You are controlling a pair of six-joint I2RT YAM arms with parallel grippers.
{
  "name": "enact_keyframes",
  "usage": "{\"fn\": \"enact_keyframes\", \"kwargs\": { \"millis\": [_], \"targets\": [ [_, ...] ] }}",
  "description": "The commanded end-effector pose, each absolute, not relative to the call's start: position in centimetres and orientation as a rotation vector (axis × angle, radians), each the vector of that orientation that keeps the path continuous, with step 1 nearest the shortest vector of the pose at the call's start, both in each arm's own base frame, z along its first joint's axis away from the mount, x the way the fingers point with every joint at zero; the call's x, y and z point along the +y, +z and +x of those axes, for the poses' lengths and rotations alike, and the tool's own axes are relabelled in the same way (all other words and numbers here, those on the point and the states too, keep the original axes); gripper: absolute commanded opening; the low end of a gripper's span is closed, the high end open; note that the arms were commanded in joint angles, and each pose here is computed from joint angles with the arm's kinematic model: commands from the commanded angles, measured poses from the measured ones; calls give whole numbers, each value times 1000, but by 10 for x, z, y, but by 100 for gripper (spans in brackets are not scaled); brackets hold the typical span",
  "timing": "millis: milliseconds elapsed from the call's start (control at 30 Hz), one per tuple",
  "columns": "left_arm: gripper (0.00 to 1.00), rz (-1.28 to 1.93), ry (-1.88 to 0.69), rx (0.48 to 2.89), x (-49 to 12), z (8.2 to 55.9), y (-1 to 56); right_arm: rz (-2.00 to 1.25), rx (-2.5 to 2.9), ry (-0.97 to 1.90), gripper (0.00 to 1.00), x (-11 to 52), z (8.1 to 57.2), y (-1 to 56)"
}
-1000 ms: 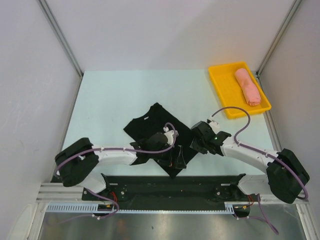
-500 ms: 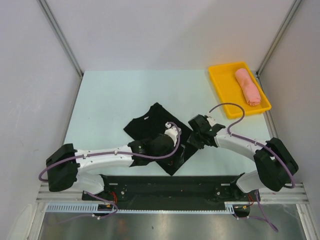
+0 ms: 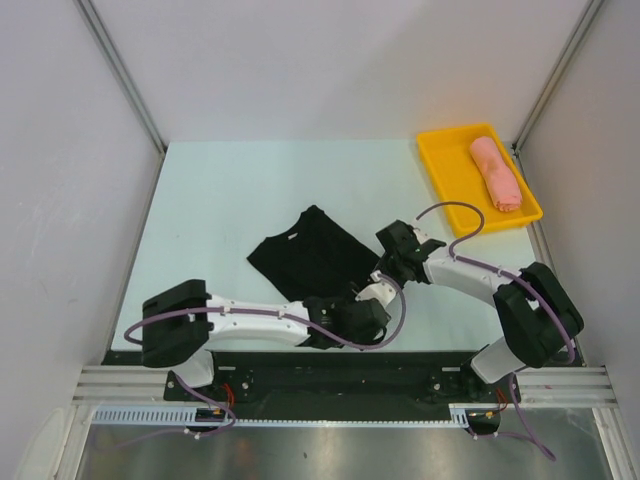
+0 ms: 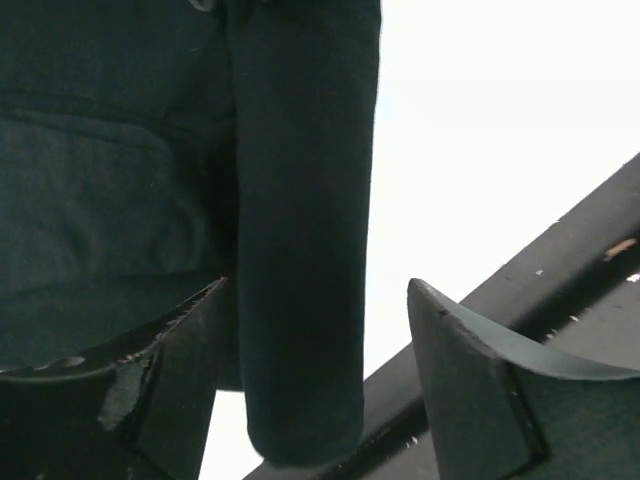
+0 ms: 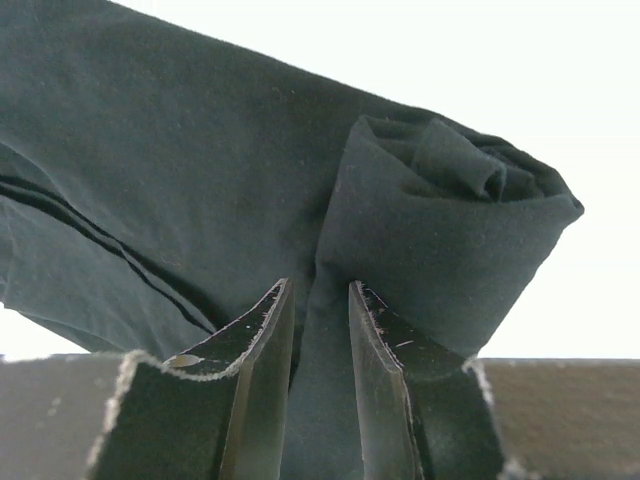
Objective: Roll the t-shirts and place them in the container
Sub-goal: Roll the T-shirt to the center of the board.
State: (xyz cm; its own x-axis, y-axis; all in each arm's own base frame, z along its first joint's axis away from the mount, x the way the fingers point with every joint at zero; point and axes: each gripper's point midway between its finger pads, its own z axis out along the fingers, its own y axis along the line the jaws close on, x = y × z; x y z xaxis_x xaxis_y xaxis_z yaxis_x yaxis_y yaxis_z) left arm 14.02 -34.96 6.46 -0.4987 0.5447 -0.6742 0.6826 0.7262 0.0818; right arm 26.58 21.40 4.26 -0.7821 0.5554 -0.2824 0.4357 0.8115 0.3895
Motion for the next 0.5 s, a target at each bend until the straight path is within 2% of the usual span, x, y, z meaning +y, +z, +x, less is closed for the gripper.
{"fn": "enact_keyframes", "kwargs": {
  "millis": [0,100,267,367,400,467],
  "targets": [
    [68,969,-139,2149,-359,148,67,746,2573,468,33,219,283,52],
    [59,989,-104,2152,-361,146,57,745,2571,470,33,218,284,53],
    [51,987,-27,2137,-354,154,46,733,2558,472,36,215,285,60],
    [32,999,-85,2132,-357,156,46,719,2546,473,38,212,284,67],
    [15,996,-118,2132,-359,156,45,715,2540,472,38,211,284,69],
    [0,1007,-237,2157,-366,151,47,707,2523,465,40,207,284,76]
  ]
}}
